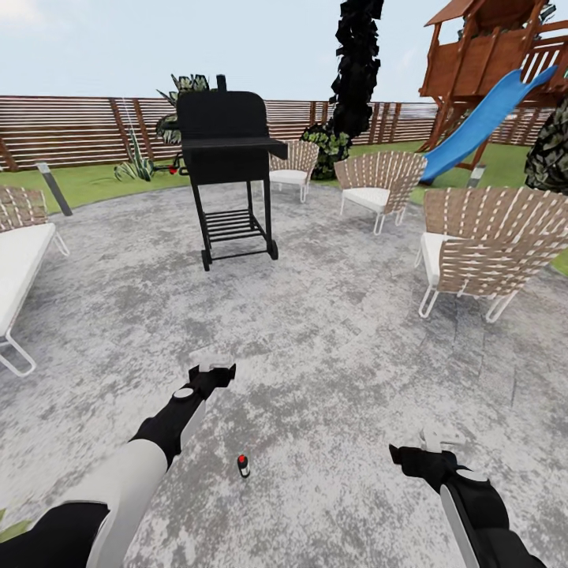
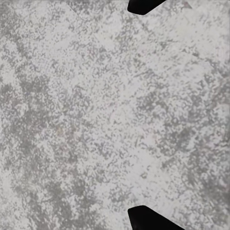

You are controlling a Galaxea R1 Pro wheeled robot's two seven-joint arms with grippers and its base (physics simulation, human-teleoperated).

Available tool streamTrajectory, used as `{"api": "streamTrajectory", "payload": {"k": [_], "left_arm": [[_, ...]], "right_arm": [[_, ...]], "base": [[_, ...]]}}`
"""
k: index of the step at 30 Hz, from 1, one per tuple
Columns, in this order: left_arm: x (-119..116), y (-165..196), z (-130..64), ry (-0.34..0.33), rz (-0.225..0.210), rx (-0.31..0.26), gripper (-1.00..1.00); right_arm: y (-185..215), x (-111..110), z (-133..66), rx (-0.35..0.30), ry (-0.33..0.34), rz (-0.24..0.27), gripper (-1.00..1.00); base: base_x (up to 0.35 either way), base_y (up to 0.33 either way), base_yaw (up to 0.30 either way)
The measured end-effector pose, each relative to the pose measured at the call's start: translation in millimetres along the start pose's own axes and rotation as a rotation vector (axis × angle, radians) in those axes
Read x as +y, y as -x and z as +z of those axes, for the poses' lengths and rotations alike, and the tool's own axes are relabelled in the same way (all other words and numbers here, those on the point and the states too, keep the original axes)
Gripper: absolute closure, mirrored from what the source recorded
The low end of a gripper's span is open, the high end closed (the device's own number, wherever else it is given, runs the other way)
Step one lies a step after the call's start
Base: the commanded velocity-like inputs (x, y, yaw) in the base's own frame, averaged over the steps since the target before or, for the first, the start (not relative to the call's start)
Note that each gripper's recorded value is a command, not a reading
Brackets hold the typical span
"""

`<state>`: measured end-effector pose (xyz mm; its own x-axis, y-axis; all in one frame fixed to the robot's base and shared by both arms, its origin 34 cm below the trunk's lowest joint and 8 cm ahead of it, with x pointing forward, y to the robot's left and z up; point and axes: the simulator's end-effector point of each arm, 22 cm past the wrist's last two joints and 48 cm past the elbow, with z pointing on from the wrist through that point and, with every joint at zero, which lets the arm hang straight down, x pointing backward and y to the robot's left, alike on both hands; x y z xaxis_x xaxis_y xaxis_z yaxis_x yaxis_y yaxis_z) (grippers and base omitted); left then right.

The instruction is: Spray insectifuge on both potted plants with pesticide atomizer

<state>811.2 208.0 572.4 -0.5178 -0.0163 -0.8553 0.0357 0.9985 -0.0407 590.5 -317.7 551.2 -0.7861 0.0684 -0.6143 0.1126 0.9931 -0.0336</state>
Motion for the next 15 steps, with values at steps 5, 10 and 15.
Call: {"api": "streamTrajectory", "payload": {"k": [5,10,15], "left_arm": [[1,-14,5.0,0.0,0.0,0.006,-1.0],[1,-31,10.3,0.0,0.0,0.016,-1.0],[3,-47,15.6,0.001,0.0,0.026,-1.0]], "right_arm": [[-10,-1,8.6,0.006,-0.002,-0.003,-1.0],[-21,-2,17.9,0.014,-0.004,-0.004,-1.0],[-32,-2,27.2,0.022,-0.004,-0.005,-1.0]], "base": [[0.0,0.0,0.0],[0.0,0.0,0.0],[0.0,0.0,0.0]]}}
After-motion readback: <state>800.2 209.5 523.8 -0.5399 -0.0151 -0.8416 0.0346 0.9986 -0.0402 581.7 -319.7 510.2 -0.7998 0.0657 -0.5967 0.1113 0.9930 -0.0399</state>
